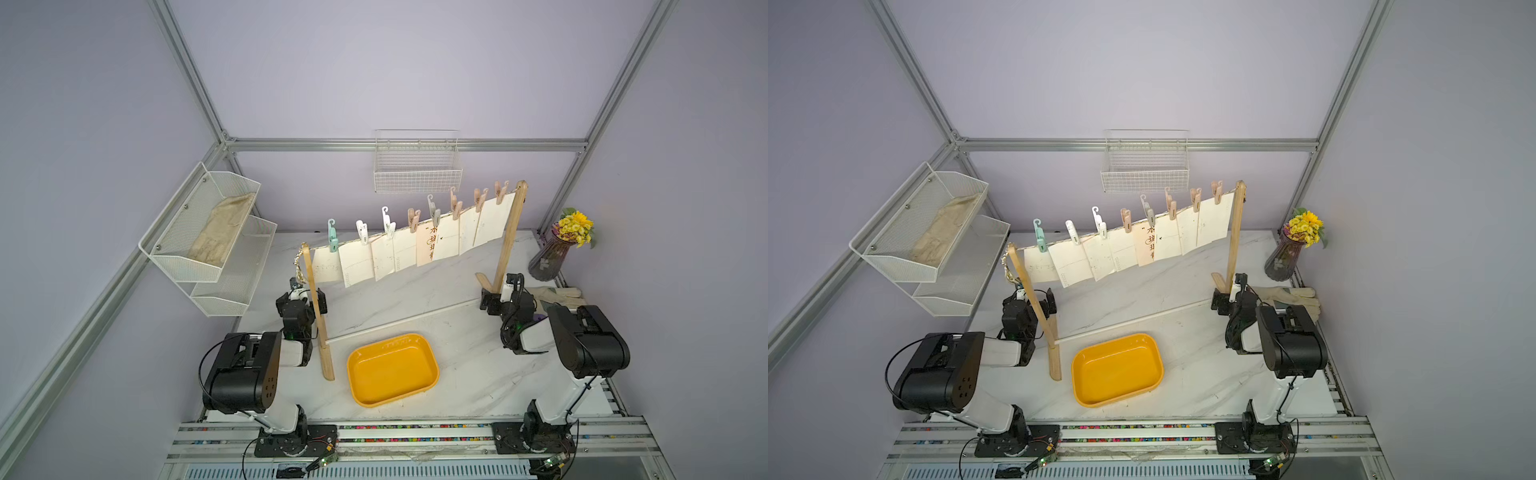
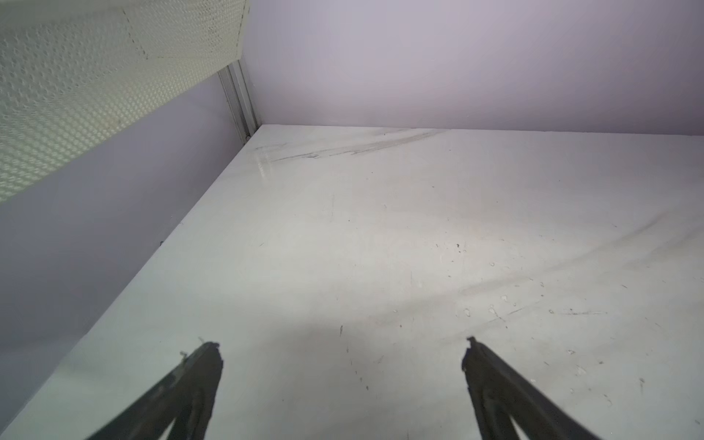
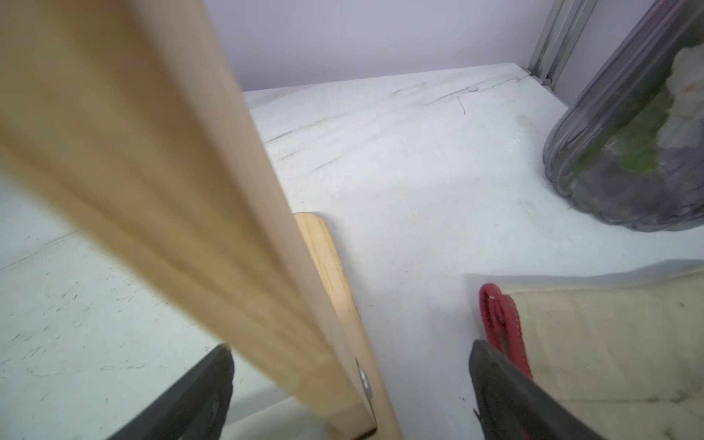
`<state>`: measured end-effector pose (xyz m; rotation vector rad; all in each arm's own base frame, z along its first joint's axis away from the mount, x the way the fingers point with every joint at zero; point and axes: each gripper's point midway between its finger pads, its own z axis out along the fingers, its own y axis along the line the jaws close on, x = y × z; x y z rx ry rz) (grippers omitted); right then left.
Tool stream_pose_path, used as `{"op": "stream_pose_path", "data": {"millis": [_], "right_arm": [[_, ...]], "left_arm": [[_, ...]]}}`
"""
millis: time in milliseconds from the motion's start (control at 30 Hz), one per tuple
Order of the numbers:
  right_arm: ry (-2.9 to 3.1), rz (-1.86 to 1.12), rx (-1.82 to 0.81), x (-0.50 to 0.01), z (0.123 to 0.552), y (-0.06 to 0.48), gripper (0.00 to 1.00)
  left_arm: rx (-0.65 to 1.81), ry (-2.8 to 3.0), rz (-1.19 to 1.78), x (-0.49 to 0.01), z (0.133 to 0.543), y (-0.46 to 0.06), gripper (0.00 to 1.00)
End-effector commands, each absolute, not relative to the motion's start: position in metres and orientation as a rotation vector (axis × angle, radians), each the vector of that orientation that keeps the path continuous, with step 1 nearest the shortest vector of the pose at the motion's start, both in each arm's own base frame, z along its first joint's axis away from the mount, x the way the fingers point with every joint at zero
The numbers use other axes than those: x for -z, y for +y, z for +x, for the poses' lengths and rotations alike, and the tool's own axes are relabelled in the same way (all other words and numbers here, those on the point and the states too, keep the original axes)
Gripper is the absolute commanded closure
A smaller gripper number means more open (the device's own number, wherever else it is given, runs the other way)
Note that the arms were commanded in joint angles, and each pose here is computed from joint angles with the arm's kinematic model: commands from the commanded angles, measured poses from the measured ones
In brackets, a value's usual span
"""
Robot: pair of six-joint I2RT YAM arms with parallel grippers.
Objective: Remove the postcards from the strings
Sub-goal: Adjust the clothesline at the center of the board.
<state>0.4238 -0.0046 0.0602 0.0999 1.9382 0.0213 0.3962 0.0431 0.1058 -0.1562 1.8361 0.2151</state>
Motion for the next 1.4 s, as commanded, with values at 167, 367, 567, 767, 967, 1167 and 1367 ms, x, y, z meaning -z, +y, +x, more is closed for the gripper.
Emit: {"op": "stream_pose_path", "data": {"millis": [167, 367, 567, 767, 967, 1167, 1367], "right_arm": [[1.912, 0.102, -0.018, -0.068, 0.427, -0.004, 0.03], [1.913, 0.101, -0.018, -0.068, 0.427, -0.004, 0.03], [1.914, 0.104, -0.015, -0.068, 0.427, -0.005, 0.03], [1.913, 0.102, -0.018, -0.068, 0.427, -0.004, 0.03], [1.880, 0.168, 0.018, -0.080, 0.425, -0.015, 0.03], [1.912, 0.064, -0.091, -0.133, 0.433, 0.008, 0.03], [1.723, 0.071, -0.360, -0.229, 0.419, 0.036, 0.03]], "left_arm": [[-0.214, 1.805, -0.145, -0.114, 0.399, 0.042, 0.00], [-0.217, 1.803, -0.153, -0.114, 0.399, 0.043, 0.00], [-0.223, 1.801, -0.179, -0.113, 0.398, 0.046, 0.00], [-0.221, 1.801, -0.180, -0.114, 0.398, 0.046, 0.00], [-0.234, 1.780, -0.187, -0.119, 0.397, 0.048, 0.00], [-0.280, 1.790, -0.282, -0.168, 0.393, 0.061, 0.00], [-0.132, 1.677, -0.303, -0.254, 0.387, 0.051, 0.00]]}}
